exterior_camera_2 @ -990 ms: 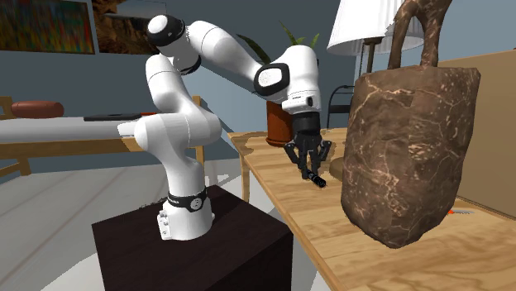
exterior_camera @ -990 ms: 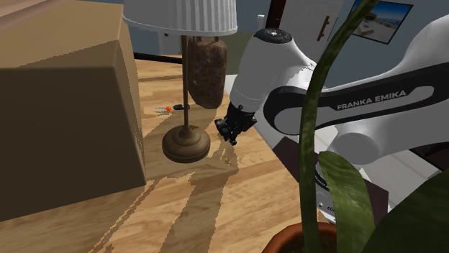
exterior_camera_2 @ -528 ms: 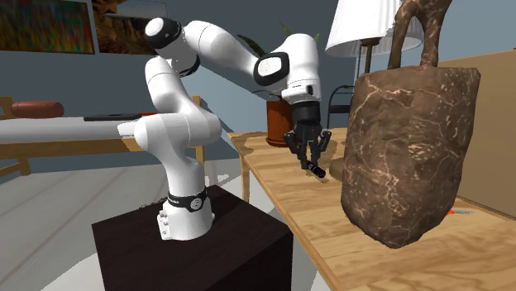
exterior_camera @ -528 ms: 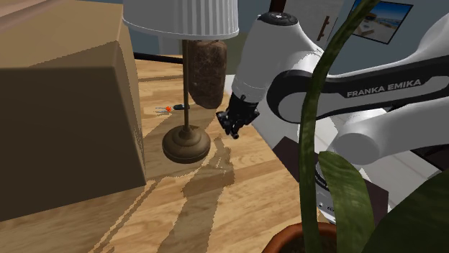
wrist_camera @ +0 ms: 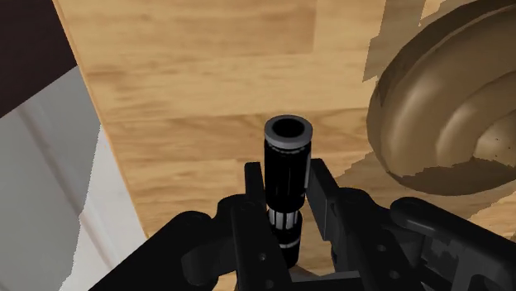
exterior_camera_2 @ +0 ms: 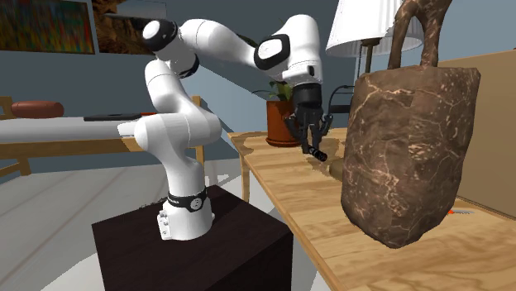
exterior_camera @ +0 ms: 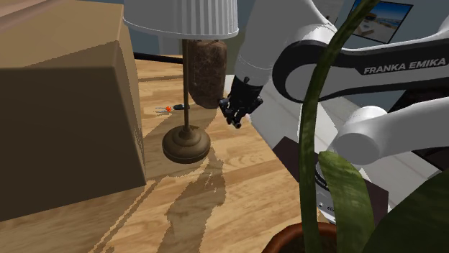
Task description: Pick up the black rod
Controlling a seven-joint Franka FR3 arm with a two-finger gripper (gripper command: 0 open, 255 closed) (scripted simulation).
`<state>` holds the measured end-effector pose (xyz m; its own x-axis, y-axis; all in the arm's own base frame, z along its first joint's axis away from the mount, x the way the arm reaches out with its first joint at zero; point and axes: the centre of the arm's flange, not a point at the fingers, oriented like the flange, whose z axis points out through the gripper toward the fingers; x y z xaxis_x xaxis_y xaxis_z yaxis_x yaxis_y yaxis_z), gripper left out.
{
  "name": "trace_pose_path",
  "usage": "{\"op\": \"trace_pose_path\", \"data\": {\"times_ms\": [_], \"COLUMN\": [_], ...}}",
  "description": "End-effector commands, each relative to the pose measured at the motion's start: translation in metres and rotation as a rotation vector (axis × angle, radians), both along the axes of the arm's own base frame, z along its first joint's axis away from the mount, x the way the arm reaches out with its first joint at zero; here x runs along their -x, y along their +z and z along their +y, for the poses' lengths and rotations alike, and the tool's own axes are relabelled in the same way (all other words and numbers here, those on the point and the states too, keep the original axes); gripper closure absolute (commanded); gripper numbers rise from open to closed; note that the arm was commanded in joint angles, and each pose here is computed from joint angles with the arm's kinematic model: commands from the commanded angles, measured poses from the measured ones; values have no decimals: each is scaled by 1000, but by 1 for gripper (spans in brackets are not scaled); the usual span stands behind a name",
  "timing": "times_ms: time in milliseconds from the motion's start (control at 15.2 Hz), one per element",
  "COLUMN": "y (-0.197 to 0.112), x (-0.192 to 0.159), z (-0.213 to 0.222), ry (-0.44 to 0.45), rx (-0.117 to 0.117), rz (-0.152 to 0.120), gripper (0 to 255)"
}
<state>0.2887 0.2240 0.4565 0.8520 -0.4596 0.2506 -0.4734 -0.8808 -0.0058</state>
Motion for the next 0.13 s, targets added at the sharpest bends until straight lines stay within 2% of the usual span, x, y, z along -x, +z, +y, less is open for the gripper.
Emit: {"op": "trace_pose_path", "data": {"times_ms": [0, 66], "y": [6, 6], "x": [1, 1], "z": [1, 1], "ry": [0, 0], "rx": [0, 0], "rz": [0, 0], "gripper": [255, 255]}}
